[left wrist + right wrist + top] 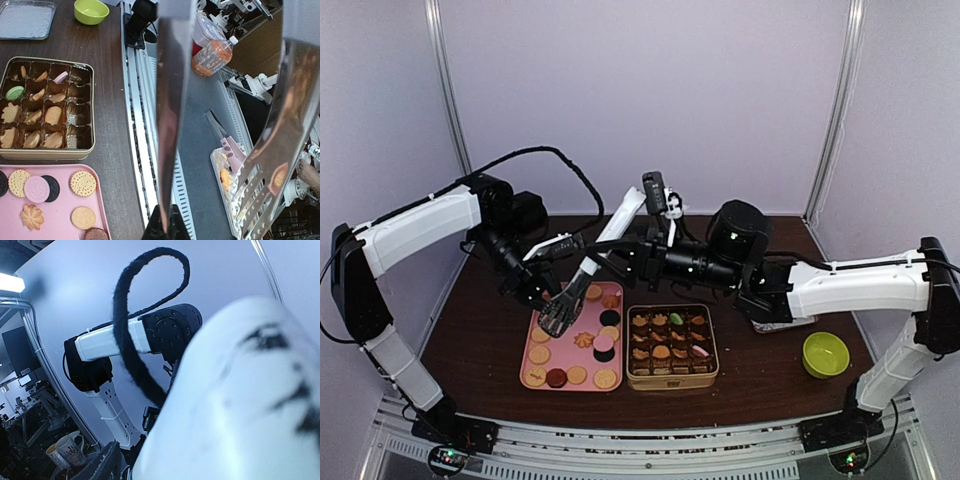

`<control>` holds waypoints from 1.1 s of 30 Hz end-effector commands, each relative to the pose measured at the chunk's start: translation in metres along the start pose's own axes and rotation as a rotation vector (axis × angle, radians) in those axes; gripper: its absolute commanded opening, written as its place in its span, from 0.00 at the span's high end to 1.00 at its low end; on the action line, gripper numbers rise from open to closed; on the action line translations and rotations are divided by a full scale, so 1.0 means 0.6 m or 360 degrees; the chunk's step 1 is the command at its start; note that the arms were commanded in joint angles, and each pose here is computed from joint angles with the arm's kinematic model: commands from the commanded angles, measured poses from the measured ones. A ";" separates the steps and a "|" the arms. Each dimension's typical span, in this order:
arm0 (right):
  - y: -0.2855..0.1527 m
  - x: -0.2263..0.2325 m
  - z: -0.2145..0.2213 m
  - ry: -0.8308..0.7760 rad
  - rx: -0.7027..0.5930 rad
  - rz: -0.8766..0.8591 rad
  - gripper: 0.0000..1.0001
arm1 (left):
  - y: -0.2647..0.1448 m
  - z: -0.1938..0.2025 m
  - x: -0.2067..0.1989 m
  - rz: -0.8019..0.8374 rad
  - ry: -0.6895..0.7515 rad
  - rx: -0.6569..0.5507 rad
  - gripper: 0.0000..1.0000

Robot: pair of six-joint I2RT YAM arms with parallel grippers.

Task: Pack the cookies
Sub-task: Pass from the left arm to the right

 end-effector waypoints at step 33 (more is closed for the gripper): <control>0.021 -0.038 0.049 0.0168 0.0424 0.0101 0.54 | 0.009 0.074 0.023 -0.0263 0.0148 0.0423 1.00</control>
Point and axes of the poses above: each gripper's point midway between its finger pads, its own y axis out along the fingers, its own x axis along the line the jaws close on, z = x × y, the point moved 3 cm from there along -y, back along the fingers, and after that the axes turned 15 degrees about y, right-handed, at the moved point
